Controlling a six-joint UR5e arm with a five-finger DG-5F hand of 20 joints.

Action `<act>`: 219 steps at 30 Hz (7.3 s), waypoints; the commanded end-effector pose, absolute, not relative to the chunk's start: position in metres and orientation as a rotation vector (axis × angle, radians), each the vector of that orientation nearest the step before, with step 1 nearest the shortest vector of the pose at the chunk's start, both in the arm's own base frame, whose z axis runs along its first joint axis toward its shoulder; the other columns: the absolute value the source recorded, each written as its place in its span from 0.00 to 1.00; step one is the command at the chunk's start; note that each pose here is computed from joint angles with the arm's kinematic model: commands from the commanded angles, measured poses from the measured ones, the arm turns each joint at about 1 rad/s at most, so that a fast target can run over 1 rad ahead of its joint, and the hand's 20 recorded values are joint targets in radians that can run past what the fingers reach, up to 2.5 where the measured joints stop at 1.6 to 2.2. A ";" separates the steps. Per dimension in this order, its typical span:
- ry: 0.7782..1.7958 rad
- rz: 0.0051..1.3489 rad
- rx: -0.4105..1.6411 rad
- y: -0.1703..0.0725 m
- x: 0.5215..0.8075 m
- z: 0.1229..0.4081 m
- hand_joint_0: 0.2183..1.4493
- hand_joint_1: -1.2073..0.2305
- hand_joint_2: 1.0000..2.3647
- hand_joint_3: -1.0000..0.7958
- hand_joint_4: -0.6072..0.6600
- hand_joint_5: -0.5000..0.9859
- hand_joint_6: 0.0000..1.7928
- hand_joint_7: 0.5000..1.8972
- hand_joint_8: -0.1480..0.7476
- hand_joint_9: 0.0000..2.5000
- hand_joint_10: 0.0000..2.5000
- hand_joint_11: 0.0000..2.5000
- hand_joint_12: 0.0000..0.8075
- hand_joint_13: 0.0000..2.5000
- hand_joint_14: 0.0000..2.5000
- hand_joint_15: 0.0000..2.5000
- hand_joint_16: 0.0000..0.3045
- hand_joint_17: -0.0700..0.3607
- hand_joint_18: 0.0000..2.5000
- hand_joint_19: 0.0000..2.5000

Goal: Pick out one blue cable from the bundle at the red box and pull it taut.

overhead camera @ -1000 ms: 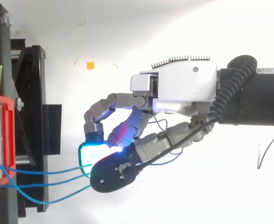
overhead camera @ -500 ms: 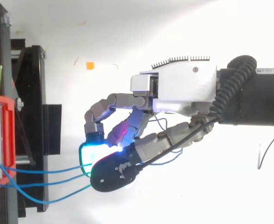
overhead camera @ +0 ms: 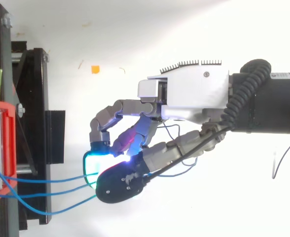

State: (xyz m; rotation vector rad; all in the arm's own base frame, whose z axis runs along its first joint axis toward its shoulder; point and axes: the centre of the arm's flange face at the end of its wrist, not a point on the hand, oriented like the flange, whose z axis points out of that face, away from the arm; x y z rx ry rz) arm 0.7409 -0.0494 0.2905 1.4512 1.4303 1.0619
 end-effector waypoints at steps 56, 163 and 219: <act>1.434 1.068 1.450 -0.048 0.741 0.291 0.42 0.23 0.00 0.28 0.40 0.24 0.53 0.39 0.51 0.49 0.01 0.29 0.18 0.29 0.00 0.10 0.08 0.29 0.29 0.14; 1.446 0.850 1.473 -0.051 0.714 0.313 0.29 0.32 0.01 0.50 0.34 0.29 0.48 0.38 0.45 0.29 0.00 0.08 0.35 0.23 0.00 0.07 0.13 0.37 0.26 0.14; 1.241 0.989 1.353 0.003 0.699 0.301 0.29 0.32 0.01 0.50 0.35 0.29 0.48 0.38 0.47 0.33 0.00 0.10 0.36 0.22 0.00 0.08 0.13 0.37 0.24 0.14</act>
